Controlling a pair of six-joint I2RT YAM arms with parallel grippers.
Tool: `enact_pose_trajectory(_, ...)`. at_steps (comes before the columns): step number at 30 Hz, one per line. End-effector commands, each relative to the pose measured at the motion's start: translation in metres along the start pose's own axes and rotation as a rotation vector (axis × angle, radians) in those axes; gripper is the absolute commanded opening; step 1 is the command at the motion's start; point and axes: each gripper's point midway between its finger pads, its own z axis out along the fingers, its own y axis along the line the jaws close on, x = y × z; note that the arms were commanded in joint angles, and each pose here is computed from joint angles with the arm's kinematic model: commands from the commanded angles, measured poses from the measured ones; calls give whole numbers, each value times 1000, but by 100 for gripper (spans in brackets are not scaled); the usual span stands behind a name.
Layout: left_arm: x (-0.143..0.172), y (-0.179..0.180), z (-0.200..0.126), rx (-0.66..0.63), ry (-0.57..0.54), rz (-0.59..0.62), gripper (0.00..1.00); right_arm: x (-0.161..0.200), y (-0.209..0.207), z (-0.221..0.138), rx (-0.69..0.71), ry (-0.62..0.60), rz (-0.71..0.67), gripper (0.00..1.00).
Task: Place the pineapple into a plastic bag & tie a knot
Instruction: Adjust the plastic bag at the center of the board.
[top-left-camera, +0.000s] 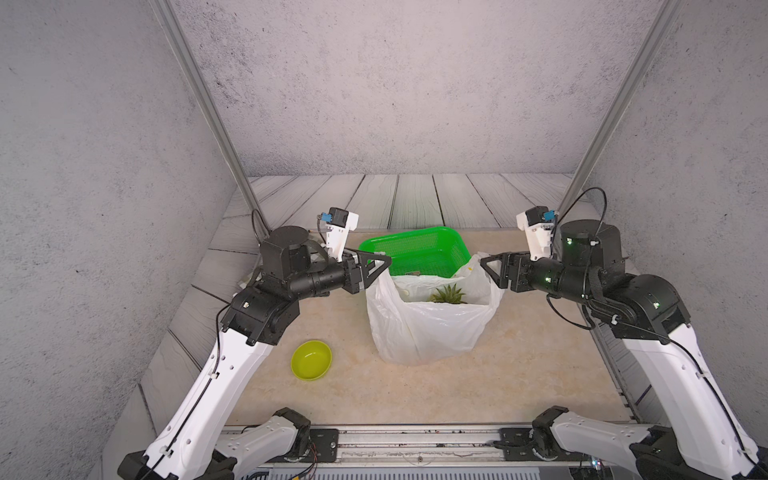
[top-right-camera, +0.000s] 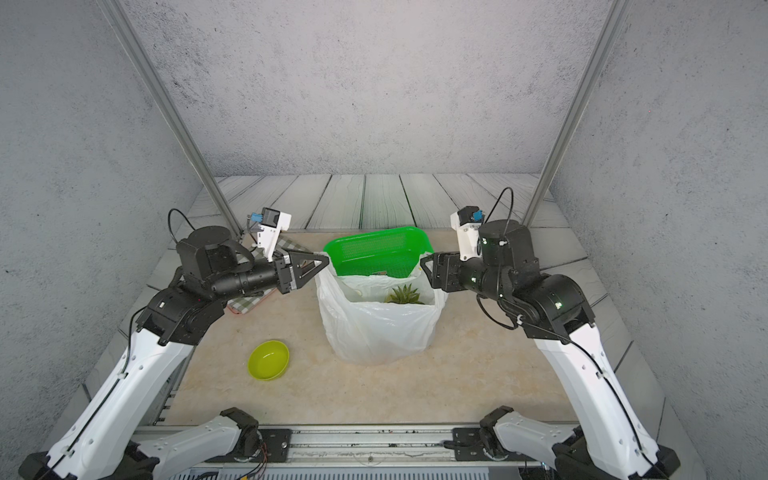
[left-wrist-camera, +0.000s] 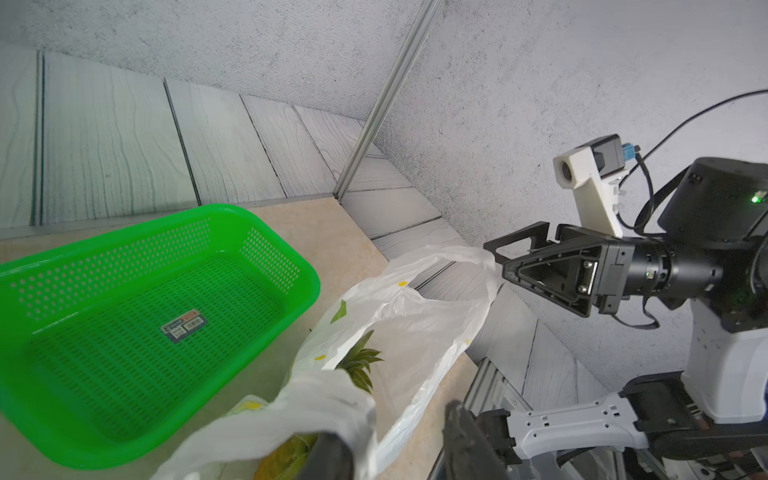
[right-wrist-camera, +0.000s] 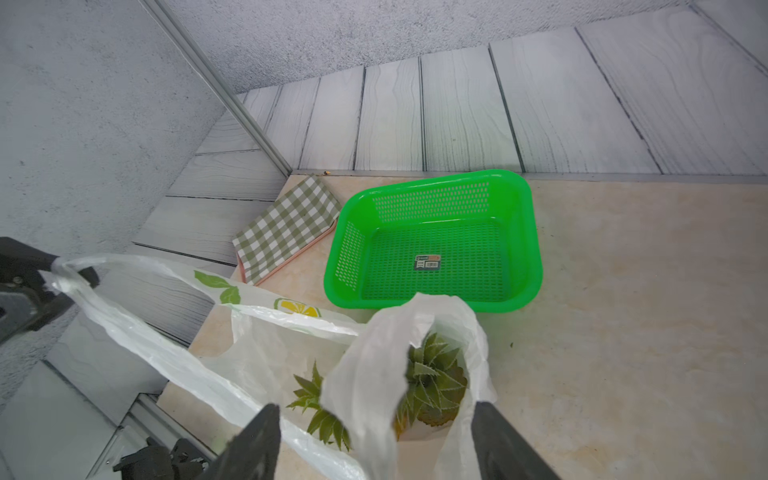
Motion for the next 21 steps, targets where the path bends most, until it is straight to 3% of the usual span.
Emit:
enact_pose_trajectory(1,-1,0,-12,-42,-11,21,47,2,-18,-15,100,-10,-16,77)
enact_pose_trajectory(4,4,6,-20,-95,-1,28,54,-6,-9,-21,57,-40,-48,77)
enact_pose_trajectory(10,4,3,-37,-142,-12,46,56,-33,49,-31,-226,-82,-141,72)
enact_pose_trajectory(15,-3,0,-59,-208,-56,82,60,-38,102,-18,-440,2,-193,67)
enact_pose_trajectory(21,-1,26,-67,-355,-47,92,65,-25,153,9,-521,98,-257,64)
